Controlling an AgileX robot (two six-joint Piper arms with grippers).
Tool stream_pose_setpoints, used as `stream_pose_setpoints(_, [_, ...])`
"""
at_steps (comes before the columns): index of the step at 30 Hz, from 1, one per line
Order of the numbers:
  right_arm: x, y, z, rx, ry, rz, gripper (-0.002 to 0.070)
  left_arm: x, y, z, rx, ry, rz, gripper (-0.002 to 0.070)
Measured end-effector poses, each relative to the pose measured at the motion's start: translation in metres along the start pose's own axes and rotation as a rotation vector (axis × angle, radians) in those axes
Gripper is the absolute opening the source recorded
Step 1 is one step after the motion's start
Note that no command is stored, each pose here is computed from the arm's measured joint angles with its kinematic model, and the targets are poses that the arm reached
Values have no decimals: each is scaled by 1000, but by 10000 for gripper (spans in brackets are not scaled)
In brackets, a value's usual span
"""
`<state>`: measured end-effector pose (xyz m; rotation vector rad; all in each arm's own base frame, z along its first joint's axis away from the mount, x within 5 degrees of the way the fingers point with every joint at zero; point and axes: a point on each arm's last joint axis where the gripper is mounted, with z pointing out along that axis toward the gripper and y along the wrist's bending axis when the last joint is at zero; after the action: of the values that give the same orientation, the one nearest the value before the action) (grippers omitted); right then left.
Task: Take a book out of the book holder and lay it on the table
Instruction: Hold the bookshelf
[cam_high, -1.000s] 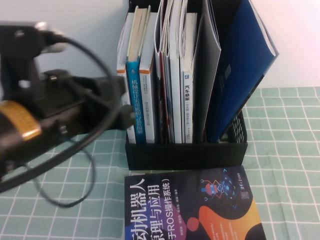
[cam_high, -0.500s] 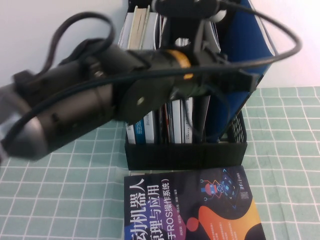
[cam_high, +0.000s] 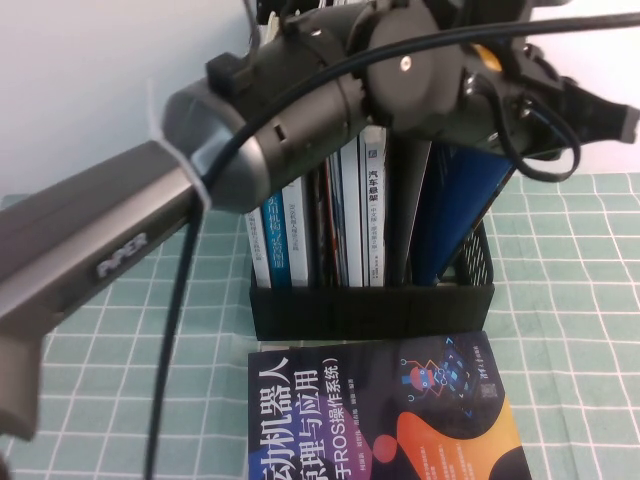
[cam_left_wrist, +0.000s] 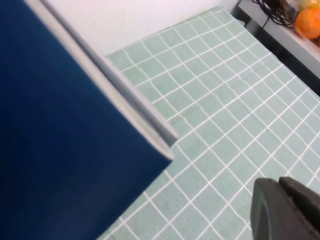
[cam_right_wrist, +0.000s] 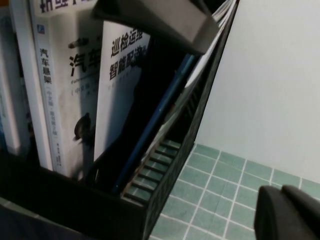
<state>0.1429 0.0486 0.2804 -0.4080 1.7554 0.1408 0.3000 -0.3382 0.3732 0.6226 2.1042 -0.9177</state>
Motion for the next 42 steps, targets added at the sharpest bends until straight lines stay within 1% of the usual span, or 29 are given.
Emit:
stream_pose_setpoints(4, [1,0,1,-2,8,0,-2,-9,-2,12,13,-14,43,-3])
stream_pose_setpoints(7, [1,0,1,-2,9,-1,-2,-11,3,24,-12,-19,77,-3])
stream_pose_setpoints(9, [1,0,1,-2,9,-1,-2,-11,7,30,-39,-15,91,-3])
stream_pose_setpoints(16, [1,0,1,-2,10,-1,-2,-7,21,31,-193,44,136,-3])
stream_pose_setpoints(19, [2,0,3,-4,21,-1,-2,-8,24,29,-228,43,137,-3])
stream_pose_setpoints(23, [6,1,9,-8,52,-1,-2,-9,23,25,-234,46,127,-3])
stream_pose_setpoints(29, [12,2,18,-12,97,-1,-2,-17,16,9,-222,21,127,-3])
stream_pose_setpoints(34, [9,0,22,1,62,12,-2,-20,15,6,-234,13,151,-3])
stream_pose_setpoints(42, [8,0,26,12,38,18,-2,-17,18,5,-257,49,160,-3])
